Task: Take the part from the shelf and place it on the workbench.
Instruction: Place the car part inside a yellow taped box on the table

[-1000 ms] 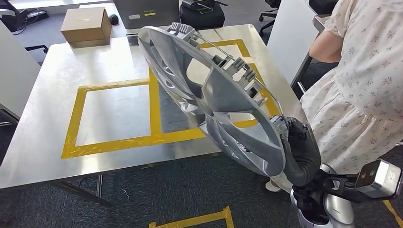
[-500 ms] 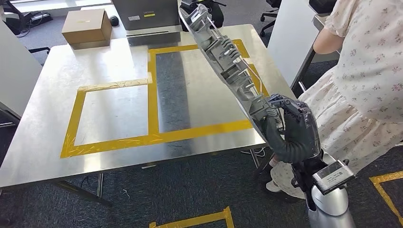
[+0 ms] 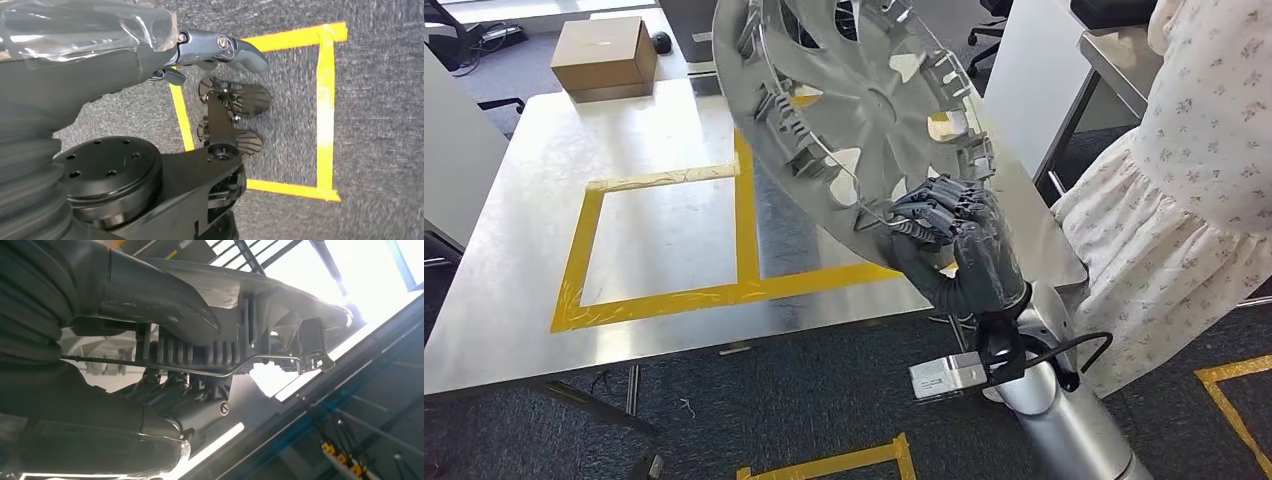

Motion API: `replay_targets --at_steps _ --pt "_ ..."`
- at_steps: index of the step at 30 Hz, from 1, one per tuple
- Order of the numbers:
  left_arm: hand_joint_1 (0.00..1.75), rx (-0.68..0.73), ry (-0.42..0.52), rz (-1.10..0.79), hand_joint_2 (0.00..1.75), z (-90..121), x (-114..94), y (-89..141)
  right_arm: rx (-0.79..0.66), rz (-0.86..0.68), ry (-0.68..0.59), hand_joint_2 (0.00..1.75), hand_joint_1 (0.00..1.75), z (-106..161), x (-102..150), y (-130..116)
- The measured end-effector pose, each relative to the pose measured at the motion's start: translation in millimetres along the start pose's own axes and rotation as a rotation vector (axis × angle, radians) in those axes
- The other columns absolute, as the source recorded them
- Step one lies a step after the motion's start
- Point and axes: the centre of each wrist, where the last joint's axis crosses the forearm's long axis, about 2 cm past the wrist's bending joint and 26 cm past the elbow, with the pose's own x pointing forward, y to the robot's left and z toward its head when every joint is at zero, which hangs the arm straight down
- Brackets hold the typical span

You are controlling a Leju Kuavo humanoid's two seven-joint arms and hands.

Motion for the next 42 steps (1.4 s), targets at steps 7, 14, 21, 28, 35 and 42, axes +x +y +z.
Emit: replay_targets --at_steps 7,14,21,28,35,42 --pt "0.0 -0.031 0.002 -0.016 1.75 -0.4 2.5 -7.1 0.14 0.027 0.04 1.75 1.75 8.0 -16.9 25.3" --pt "0.0 -0.058 0.006 -0.037 1.75 -0.2 2.6 -11.3 0.265 0.065 0.082 1.75 1.75 14.3 -29.2 41.1" --pt "0.0 -0.072 0.014 -0.055 1.75 -0.1 2.6 -12.7 0.381 0.108 0.169 1.75 1.75 23.2 -51.7 54.8" --pt "0.0 -0.077 0.018 -0.062 1.75 -0.9 5.8 -13.0 0.43 0.183 0.226 1.75 1.75 25.6 -68.2 62.3" --pt "0.0 -0.091 0.014 -0.074 1.75 -1.9 10.8 -16.3 0.502 0.311 0.236 1.75 1.75 22.1 -86.4 65.2" --pt "0.0 -0.112 0.016 -0.076 1.75 -1.8 11.0 -17.8 0.595 0.38 0.249 1.75 1.75 25.3 -95.9 78.5"
